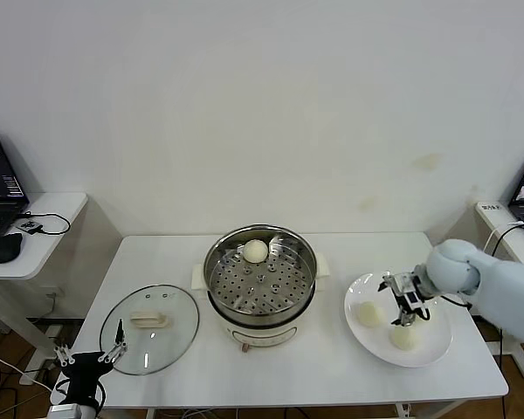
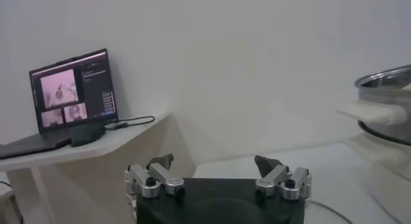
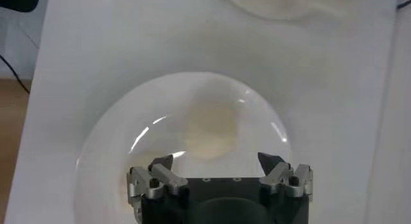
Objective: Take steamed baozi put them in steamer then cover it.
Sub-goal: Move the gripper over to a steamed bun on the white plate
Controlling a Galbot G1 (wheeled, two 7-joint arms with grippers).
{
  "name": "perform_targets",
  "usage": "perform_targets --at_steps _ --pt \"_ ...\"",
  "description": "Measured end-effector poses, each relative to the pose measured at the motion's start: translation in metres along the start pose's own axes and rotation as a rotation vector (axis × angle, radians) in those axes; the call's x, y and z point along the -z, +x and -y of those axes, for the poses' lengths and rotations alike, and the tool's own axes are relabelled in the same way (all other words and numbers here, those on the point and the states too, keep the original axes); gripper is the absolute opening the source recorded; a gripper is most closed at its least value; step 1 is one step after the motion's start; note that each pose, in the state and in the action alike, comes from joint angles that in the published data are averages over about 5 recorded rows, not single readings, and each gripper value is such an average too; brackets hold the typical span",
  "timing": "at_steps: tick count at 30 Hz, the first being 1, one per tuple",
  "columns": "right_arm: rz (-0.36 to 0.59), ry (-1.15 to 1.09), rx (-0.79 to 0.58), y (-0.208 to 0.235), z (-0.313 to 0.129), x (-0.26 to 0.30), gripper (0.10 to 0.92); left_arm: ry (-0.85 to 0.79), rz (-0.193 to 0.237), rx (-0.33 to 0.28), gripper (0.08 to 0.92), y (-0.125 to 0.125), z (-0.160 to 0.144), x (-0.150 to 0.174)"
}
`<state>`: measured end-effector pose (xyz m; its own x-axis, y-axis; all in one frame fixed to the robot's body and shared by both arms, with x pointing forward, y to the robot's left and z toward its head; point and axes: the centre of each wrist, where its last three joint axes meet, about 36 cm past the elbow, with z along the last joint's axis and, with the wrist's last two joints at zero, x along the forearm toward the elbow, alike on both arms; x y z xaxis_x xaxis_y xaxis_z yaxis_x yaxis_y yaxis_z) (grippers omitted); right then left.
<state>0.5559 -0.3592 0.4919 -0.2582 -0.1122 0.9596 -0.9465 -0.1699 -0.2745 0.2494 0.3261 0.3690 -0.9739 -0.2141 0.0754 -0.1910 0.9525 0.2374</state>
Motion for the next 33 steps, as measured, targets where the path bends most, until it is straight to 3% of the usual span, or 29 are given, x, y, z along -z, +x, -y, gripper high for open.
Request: perform_targets --at_steps 19,33 --pt "0.014 -0.023 0.015 -0.043 0.005 0.013 0.663 0.000 -0.004 0.013 0.823 0.003 -0.003 0.000" --pt "0.022 -0.032 0.020 -0.042 0.010 0.016 0.480 0.006 0.001 0.014 0.823 0.004 -0.001 0.002"
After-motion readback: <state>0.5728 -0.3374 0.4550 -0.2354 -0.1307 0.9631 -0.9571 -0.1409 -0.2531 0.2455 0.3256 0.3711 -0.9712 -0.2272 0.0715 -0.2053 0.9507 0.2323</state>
